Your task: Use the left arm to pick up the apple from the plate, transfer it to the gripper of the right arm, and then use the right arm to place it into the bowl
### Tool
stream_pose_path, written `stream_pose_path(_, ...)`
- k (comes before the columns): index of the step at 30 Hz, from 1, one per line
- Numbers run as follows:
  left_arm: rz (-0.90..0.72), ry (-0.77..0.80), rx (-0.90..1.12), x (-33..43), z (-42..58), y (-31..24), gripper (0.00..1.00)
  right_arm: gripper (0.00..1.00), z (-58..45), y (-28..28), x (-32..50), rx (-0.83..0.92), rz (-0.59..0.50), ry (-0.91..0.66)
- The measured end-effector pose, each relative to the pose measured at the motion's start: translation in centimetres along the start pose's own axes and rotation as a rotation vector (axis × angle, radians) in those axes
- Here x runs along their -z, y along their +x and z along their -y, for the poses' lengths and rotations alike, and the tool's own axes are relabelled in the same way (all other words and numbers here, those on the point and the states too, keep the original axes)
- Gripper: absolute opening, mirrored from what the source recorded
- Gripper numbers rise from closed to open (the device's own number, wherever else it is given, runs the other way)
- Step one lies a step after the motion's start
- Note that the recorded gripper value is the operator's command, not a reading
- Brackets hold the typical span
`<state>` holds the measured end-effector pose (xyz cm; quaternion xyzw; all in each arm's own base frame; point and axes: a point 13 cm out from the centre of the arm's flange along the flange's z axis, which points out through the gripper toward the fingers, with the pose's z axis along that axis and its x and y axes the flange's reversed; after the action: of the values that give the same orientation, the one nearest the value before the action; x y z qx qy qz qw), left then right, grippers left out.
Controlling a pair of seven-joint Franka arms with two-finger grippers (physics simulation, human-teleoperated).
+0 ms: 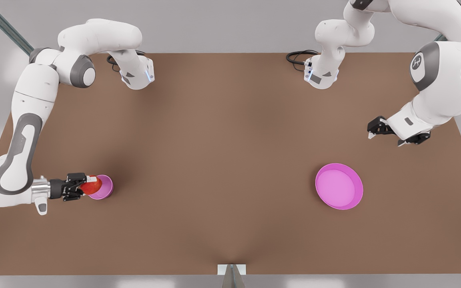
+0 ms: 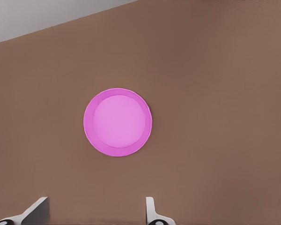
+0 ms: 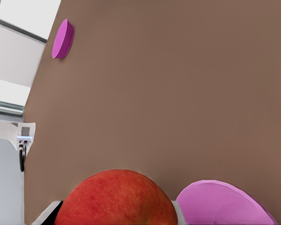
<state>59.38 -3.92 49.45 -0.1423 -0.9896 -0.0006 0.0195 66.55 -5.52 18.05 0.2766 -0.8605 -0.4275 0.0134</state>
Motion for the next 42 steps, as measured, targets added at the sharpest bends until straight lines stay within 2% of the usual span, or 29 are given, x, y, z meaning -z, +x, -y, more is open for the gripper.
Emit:
stream_pose_path(11,-0.001,0.001,0.099,-0.1,0.1,-0.1,1.0,0.79,4.4,0.9,0.4,0.012,-0.039,0.171)
stream_pose_path(30,-0.006,0.002,0.18,-0.4,0.2,-0.2,1.0,0.79,6.5,4.9,-3.4,-0.013,-0.141,0.171)
stream_pose_path(31,-0.006,0.002,0.183,-0.4,0.2,-0.2,1.0,0.83,6.4,5.1,-3.5,-0.013,-0.145,0.167)
stream_pose_path(33,-0.006,0.003,0.189,-0.4,0.2,-0.2,1.0,1.0,6.3,5.3,-3.6,-0.012,-0.151,0.162)
stream_pose_path(39,-0.008,0.005,0.203,-0.5,0.3,-0.2,1.0,1.0,5.8,4.9,-2.7,0.007,-0.161,0.179)
stream_pose_path(40,-0.008,0.005,0.205,-0.5,0.3,-0.2,1.0,1.0,5.3,3.6,-1.2,0.035,-0.156,0.214)
stream_pose_path(42,-0.008,0.005,0.207,-0.5,0.4,-0.2,1.0,1.0,0.9,-2.6,4.5,0.16,-0.142,0.359)
